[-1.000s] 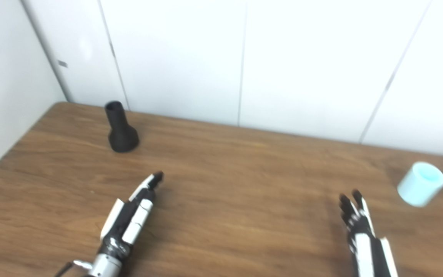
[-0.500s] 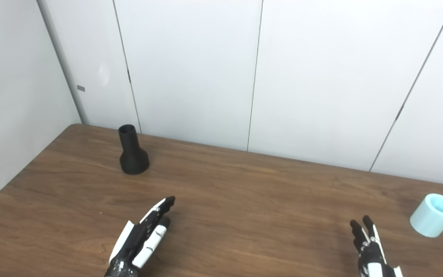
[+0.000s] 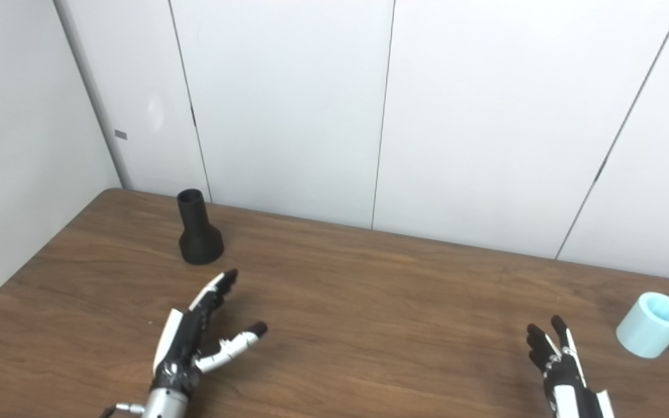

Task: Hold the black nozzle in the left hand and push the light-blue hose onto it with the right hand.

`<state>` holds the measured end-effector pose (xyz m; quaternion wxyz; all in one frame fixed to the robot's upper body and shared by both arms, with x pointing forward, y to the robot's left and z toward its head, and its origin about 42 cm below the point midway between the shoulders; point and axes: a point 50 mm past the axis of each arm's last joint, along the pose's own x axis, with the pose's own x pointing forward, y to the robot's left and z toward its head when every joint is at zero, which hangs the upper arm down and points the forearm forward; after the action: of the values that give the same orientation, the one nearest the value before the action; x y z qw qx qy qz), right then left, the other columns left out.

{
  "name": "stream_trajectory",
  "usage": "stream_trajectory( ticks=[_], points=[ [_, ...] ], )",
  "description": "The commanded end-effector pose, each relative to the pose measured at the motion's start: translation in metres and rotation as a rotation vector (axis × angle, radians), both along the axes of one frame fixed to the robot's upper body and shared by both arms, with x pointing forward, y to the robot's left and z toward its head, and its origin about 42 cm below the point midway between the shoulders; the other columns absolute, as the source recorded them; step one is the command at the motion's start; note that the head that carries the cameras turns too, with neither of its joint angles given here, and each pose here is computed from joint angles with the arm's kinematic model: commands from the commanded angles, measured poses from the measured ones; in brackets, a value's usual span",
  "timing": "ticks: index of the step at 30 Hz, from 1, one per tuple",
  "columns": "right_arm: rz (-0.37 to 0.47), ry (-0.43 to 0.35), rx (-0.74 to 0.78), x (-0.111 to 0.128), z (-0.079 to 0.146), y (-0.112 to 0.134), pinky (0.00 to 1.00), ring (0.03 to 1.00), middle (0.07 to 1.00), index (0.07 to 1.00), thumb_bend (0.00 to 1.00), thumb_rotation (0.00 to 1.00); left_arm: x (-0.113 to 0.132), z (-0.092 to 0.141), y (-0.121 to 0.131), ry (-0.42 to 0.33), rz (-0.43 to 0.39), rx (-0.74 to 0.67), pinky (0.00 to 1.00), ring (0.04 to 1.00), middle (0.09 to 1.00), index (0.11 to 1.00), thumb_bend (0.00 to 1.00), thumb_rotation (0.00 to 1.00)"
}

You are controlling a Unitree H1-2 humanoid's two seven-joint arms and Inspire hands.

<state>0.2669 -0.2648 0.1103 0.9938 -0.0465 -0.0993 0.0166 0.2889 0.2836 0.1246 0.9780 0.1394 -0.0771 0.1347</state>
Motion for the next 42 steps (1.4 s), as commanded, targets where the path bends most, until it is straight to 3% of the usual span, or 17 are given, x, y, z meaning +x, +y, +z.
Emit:
stream_trajectory(
  ticks=[1, 5, 10, 16, 21, 25, 27, 31, 36, 42],
  points=[
    [-0.030, 0.158, -0.013, -0.025, -0.048, -0.006, 0.91, 0.911, 0.896, 0.987, 0.59, 1.00, 0.014, 0.018, 0.016, -0.069, 0.067, 0.068, 0.96, 0.944, 0.935, 0.901, 0.82, 0.18],
    [-0.028, 0.163, -0.010, -0.025, -0.047, -0.004, 0.89, 0.907, 0.888, 0.984, 0.58, 1.00, 0.039, 0.051, 0.041, -0.169, 0.138, 0.122, 1.00, 0.985, 0.956, 0.909, 0.80, 0.07],
    [-0.024, 0.159, -0.016, -0.025, -0.047, -0.004, 0.91, 0.914, 0.894, 0.988, 0.58, 1.00, 0.053, 0.076, 0.068, -0.203, 0.219, 0.195, 0.98, 0.984, 0.963, 0.899, 0.83, 0.17],
    [-0.021, 0.148, -0.015, -0.026, -0.046, -0.005, 0.92, 0.919, 0.896, 0.995, 0.56, 1.00, 0.069, 0.079, 0.099, -0.219, 0.296, 0.213, 1.00, 1.000, 0.998, 0.909, 0.86, 0.23],
    [-0.018, 0.176, 0.077, -0.029, -0.042, -0.007, 0.97, 0.946, 0.919, 1.000, 0.54, 0.99, 0.083, 0.080, 0.110, -0.235, 0.321, 0.227, 1.00, 1.000, 1.000, 0.917, 0.86, 0.22],
    [-0.019, 0.176, 0.086, -0.031, -0.040, -0.009, 0.98, 0.949, 0.926, 1.000, 0.51, 1.00, 0.095, 0.084, 0.110, -0.158, 0.290, 0.308, 1.00, 1.000, 1.000, 0.935, 0.88, 0.30],
    [-0.015, 0.175, 0.075, -0.031, -0.040, -0.010, 0.99, 0.950, 0.929, 1.000, 0.50, 1.00, 0.102, 0.090, 0.106, -0.116, 0.272, 0.342, 0.94, 0.972, 0.976, 0.973, 0.92, 0.35],
    [-0.010, 0.170, 0.066, -0.032, -0.038, -0.008, 0.99, 0.955, 0.931, 1.000, 0.48, 1.00, 0.112, 0.104, 0.098, -0.018, 0.277, 0.483, 0.91, 0.943, 0.943, 0.948, 0.98, 0.41],
    [-0.001, 0.161, 0.051, -0.033, -0.036, -0.005, 1.00, 0.961, 0.932, 1.000, 0.47, 1.00, 0.124, 0.110, 0.099, 0.111, 0.278, 0.661, 0.99, 0.947, 0.918, 0.917, 1.00, 0.52],
    [0.001, 0.160, 0.060, -0.031, -0.037, -0.004, 0.98, 0.960, 0.922, 1.000, 0.46, 1.00, 0.133, 0.107, 0.099, 0.215, 0.275, 0.765, 1.00, 0.977, 0.926, 0.913, 1.00, 0.56]
  ],
)
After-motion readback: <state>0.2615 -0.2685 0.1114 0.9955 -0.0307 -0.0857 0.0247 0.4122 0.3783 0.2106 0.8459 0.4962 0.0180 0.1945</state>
